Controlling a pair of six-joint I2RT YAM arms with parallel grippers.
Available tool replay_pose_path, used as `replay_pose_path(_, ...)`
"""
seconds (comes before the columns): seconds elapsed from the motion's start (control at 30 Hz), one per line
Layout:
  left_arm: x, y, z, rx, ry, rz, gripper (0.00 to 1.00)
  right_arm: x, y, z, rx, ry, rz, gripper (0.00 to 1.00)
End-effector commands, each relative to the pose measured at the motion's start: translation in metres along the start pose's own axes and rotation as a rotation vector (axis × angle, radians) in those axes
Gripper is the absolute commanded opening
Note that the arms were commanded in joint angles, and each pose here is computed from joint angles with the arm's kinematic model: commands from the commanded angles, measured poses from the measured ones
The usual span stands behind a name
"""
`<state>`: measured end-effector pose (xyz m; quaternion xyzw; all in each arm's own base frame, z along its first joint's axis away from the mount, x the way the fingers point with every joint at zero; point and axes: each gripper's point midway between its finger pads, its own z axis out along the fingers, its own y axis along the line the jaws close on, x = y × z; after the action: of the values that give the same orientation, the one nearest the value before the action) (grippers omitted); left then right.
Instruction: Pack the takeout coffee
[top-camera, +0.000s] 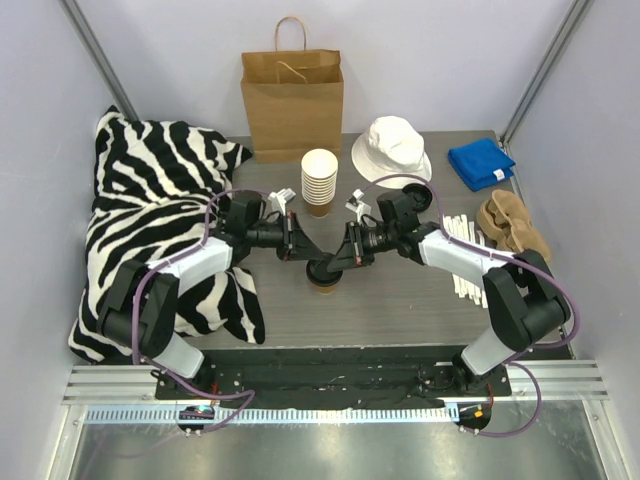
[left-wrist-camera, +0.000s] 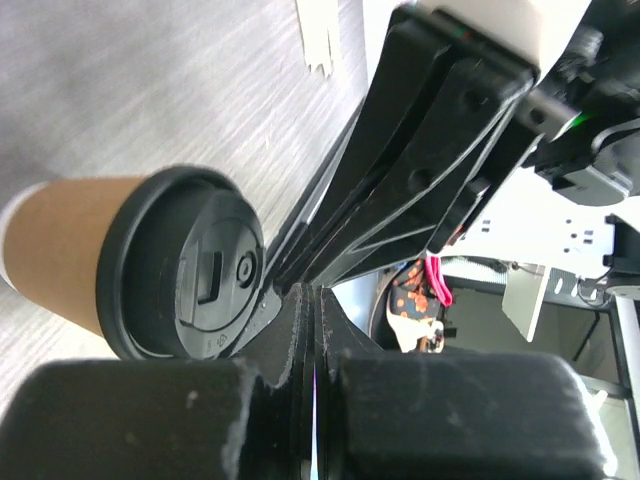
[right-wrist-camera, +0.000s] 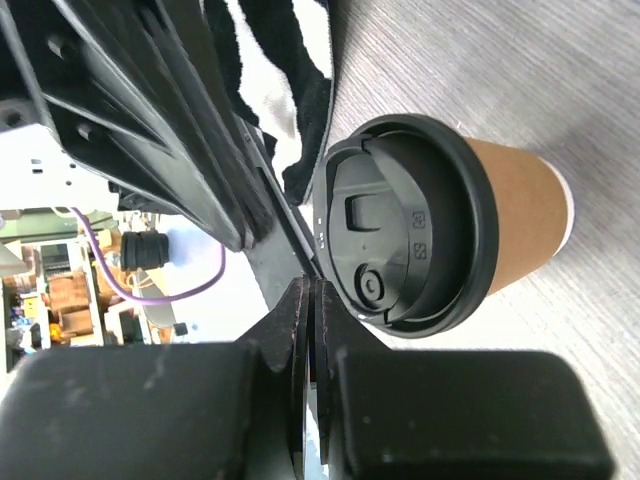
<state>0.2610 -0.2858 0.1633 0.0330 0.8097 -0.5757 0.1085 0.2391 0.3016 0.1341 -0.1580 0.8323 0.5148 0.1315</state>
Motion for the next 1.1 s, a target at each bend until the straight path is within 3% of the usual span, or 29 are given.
replay_pose_path(0.0, 0.01, 0.0, 0.007, 0.02, 0.026, 0.005, 0.0, 0.003, 0.001, 0.0, -0.005, -0.006, 0.029, 0.06)
replay_pose_path(0.17, 0.025, 0.03, 0.012, -0.038, 0.088, -0.036, 0.0, 0.013, -0.017, 0.007, 0.026, 0.026, 0.053, 0.06)
replay_pose_path(0.63, 0.027, 0.096, 0.01, -0.219, 0.099, -0.128, 0.0, 0.035, -0.077, 0.015, 0.142, 0.084, 0.123, 0.02)
replay_pose_path(0.8, 0.019, 0.071, 0.009, -0.131, 0.097, -0.075, 0.0, 0.03, -0.067, 0.012, 0.102, 0.072, 0.117, 0.02)
replay_pose_path(1.07, 0.0, -0.018, 0.0, 0.068, 0.047, 0.111, 0.0, -0.02, 0.016, 0.0, -0.114, -0.045, 0.043, 0.06)
